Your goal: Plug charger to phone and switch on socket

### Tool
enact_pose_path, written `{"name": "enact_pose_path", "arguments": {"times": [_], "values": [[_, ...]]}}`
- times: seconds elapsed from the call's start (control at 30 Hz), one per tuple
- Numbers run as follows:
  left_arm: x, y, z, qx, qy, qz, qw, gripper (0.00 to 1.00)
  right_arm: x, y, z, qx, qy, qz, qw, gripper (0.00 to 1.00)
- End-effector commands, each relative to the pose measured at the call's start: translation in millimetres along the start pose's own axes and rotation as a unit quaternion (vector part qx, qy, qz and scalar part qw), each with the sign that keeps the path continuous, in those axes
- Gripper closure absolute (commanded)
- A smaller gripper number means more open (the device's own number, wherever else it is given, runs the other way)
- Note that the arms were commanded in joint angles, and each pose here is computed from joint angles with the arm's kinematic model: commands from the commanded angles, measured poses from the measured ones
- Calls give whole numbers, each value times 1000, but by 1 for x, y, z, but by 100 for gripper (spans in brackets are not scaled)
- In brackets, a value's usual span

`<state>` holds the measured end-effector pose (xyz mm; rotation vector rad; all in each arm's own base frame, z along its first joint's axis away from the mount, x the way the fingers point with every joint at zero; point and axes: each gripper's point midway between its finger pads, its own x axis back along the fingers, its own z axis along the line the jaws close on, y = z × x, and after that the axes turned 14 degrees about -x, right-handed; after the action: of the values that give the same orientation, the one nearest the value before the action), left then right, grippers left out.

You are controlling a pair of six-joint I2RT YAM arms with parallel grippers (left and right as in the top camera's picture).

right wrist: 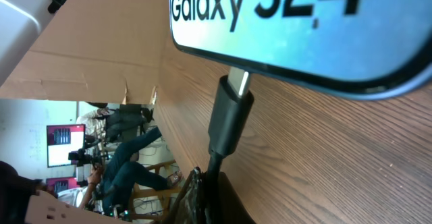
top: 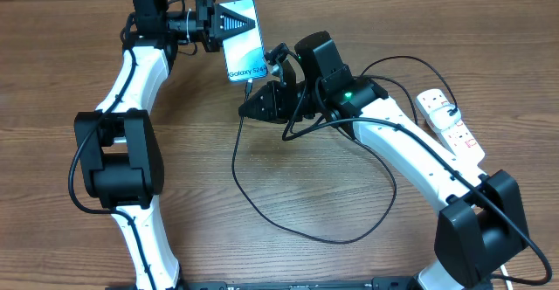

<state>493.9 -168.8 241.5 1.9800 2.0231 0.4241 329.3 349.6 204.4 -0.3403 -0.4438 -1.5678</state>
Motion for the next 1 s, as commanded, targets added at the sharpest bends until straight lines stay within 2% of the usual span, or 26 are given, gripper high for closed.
{"name": "enact_pose_path", "arguments": {"times": [0.0,0.97], "values": [[-4,-2,-13,-18,-11,14,1000,96,-1,0,2,3,9,5,1000,96],[-7,-2,-15,-45,-13,17,999,96,20,30,-13,16,-3,-42,999,96]]}}
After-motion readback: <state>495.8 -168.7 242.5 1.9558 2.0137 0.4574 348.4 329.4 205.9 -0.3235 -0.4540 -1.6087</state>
